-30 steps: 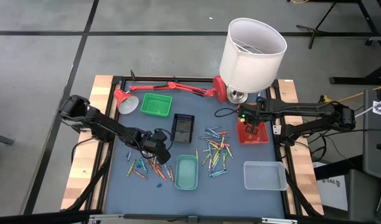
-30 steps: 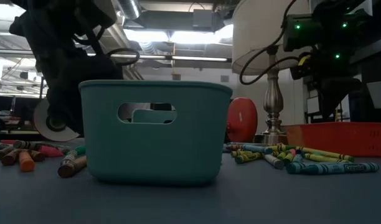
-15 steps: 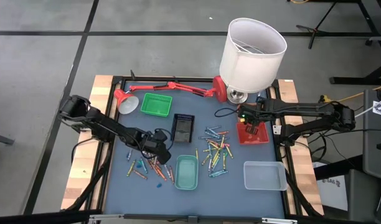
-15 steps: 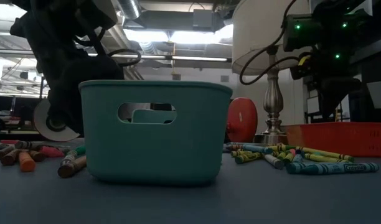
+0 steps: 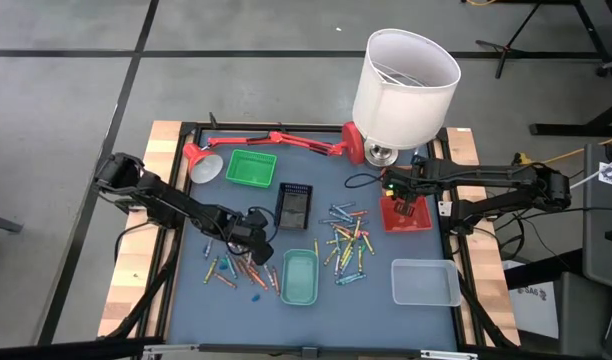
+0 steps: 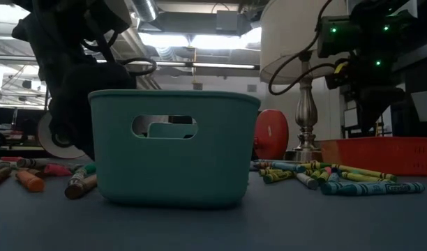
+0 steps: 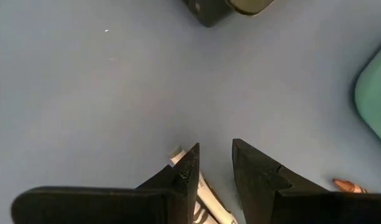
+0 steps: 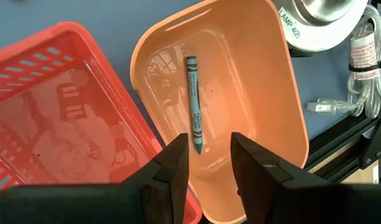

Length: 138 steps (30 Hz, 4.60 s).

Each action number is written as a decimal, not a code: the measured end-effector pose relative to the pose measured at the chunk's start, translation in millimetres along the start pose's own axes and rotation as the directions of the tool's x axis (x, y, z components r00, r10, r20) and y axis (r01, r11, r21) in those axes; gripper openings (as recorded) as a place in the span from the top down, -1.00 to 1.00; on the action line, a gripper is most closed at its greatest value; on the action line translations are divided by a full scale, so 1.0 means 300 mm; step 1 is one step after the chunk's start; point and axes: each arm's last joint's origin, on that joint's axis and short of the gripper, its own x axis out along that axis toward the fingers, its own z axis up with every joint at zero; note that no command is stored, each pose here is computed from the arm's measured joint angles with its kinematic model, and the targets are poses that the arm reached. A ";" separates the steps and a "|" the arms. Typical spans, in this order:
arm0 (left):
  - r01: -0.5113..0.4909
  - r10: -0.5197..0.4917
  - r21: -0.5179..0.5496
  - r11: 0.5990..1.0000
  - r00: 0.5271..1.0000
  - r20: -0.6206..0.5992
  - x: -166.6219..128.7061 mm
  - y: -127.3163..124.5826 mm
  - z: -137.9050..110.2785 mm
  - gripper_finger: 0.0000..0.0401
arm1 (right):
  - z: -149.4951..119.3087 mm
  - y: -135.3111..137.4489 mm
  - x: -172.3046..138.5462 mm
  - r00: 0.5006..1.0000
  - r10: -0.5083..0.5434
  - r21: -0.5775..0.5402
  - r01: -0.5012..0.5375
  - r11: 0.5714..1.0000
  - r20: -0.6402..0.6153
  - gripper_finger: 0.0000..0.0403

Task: Sort crayons
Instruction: Put the gray crayon into the green bin

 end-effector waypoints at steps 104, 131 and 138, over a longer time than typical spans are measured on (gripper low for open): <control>-0.074 0.053 -0.293 0.953 0.995 -0.080 -0.007 0.077 0.067 0.96 | 0.004 0.001 0.001 1.000 0.001 -0.023 -0.001 1.000 0.014 0.42; -0.246 0.187 0.134 0.960 0.919 0.346 -0.204 0.180 0.525 0.96 | 0.004 0.007 -0.001 0.997 0.073 -0.025 -0.073 0.997 0.008 0.42; -0.397 0.319 0.249 0.883 0.898 0.302 -0.208 0.289 0.557 0.96 | 0.004 0.008 -0.001 0.997 0.081 -0.026 -0.081 0.996 0.008 0.42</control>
